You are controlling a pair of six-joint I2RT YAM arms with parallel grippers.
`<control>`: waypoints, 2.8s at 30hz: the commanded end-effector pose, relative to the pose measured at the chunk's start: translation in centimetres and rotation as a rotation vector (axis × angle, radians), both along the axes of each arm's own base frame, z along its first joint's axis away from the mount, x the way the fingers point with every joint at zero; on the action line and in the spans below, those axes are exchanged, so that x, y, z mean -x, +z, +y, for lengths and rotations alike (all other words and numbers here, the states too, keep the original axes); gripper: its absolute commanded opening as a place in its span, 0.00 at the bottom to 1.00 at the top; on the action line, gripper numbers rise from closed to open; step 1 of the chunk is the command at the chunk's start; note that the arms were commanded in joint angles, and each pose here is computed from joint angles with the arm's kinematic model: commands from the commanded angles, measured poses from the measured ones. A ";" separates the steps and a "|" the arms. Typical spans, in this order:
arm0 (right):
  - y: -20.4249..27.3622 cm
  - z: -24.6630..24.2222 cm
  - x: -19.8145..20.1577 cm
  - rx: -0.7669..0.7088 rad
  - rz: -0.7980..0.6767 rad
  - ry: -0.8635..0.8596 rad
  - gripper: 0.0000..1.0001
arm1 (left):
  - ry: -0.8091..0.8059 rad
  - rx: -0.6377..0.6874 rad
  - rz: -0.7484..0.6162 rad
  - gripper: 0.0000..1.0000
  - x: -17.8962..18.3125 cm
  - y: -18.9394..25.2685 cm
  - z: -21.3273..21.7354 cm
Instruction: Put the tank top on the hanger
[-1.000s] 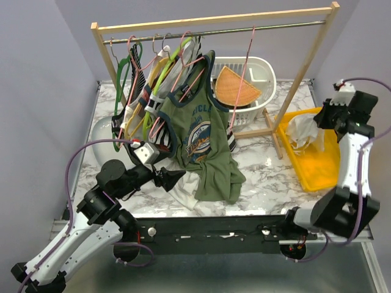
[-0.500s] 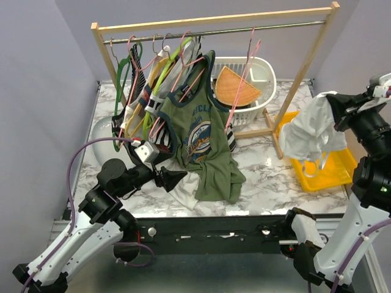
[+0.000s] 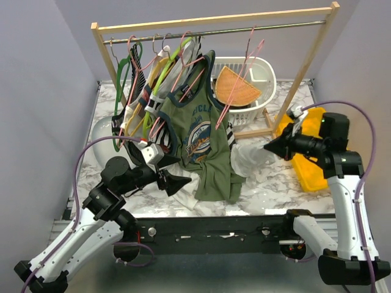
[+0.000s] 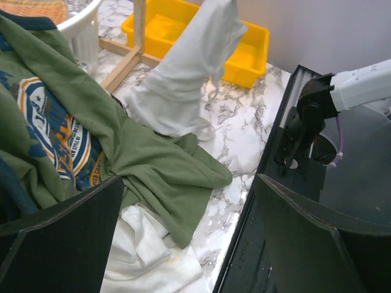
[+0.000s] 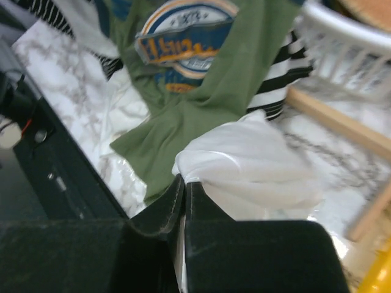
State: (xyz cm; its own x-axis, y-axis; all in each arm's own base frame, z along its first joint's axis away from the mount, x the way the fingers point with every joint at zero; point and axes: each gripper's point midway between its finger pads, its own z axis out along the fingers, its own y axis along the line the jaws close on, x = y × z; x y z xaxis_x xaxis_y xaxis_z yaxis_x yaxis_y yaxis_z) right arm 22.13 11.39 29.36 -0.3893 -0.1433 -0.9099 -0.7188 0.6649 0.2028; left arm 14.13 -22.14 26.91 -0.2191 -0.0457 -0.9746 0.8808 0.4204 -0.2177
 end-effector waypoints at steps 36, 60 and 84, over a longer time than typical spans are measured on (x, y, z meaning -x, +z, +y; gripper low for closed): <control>-9.2 -4.9 -3.4 0.049 0.071 -0.247 0.91 | -0.068 -0.698 -0.401 0.85 6.4 -15.1 -22.0; -9.1 -5.1 -3.2 0.044 0.069 -0.252 0.91 | 0.129 -0.951 -0.426 0.14 -0.3 -23.1 -24.9; -9.5 -5.5 -3.4 0.063 0.072 -0.266 0.91 | 0.146 -0.189 -0.090 0.00 2.5 6.3 -16.0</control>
State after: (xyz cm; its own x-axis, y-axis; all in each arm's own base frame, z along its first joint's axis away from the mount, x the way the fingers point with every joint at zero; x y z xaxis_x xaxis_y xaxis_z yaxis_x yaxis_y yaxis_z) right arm 25.40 6.35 20.45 -0.4777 -0.0791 -0.8750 -0.5173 0.8303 0.2074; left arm 11.41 -39.74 33.20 -0.0390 0.1682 -0.9850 0.8216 0.5664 0.0642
